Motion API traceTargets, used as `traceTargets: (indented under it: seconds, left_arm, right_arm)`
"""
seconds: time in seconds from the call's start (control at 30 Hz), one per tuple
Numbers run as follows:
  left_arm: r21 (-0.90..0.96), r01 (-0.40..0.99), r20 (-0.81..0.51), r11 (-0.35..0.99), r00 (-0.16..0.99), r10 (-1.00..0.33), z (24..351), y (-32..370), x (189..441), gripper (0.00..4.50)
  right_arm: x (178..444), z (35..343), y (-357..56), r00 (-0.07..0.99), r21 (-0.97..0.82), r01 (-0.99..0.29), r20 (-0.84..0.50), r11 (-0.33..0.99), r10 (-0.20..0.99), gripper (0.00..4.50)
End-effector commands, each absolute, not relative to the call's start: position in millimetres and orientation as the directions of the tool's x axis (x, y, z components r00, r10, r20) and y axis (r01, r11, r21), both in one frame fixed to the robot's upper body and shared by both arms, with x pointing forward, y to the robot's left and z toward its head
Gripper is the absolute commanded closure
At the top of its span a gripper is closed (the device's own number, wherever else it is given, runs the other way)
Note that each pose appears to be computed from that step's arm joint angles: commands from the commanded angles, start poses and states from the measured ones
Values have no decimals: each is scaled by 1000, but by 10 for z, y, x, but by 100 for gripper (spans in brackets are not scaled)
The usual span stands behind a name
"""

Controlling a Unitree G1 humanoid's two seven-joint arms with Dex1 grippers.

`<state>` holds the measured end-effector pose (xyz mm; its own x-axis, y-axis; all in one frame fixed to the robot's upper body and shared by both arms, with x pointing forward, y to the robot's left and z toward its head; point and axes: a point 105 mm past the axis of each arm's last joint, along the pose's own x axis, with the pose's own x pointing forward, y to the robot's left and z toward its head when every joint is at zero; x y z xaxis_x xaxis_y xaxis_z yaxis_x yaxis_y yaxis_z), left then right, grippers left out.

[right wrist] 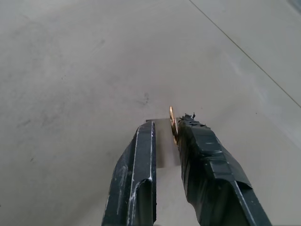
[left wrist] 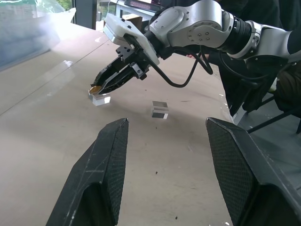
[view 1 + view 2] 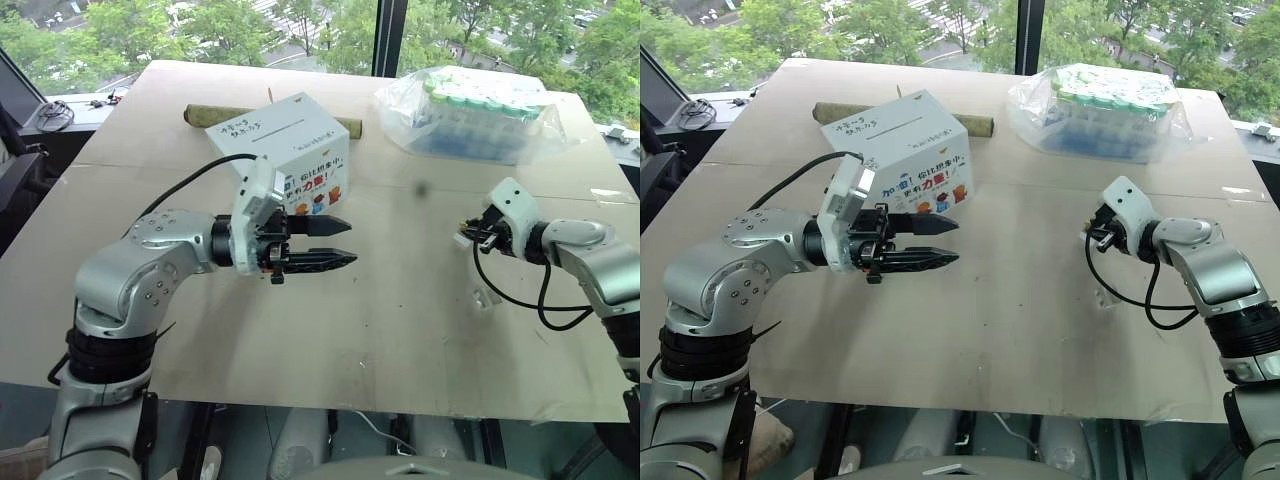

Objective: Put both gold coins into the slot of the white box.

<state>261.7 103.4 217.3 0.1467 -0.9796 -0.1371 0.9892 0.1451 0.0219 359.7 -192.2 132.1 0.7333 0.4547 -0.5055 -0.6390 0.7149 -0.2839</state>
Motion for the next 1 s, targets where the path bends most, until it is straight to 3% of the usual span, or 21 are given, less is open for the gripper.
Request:
traceTargets:
  seconds: [0.03, 0.33, 0.43, 0.73, 1.0]
  left_arm:
    - [62, 992, -131, 111, 119, -984, 2233, 998, 2542, 185]
    - [59, 992, -132, 111, 118, -984, 2228, 986, 2550, 185]
    - [58, 992, -132, 112, 119, -984, 2230, 986, 2553, 185]
    - [53, 992, -127, 115, 121, -985, 2224, 977, 2570, 185]
    - [-25, 987, -48, 161, 160, -986, 2259, 948, 2687, 185]
  right_arm:
    - [3645, 1525, -1963, 771, -319, -610, -451, 725, 450, 365]
    - [3678, 1526, -1997, 786, -326, -590, -442, 739, 433, 365]
    - [3684, 1527, -2004, 789, -327, -586, -440, 742, 429, 448]
    - [3677, 1560, -2000, 793, -319, -581, -428, 749, 433, 448]
    - [3606, 1886, -1975, 806, -168, -567, -317, 806, 501, 448]
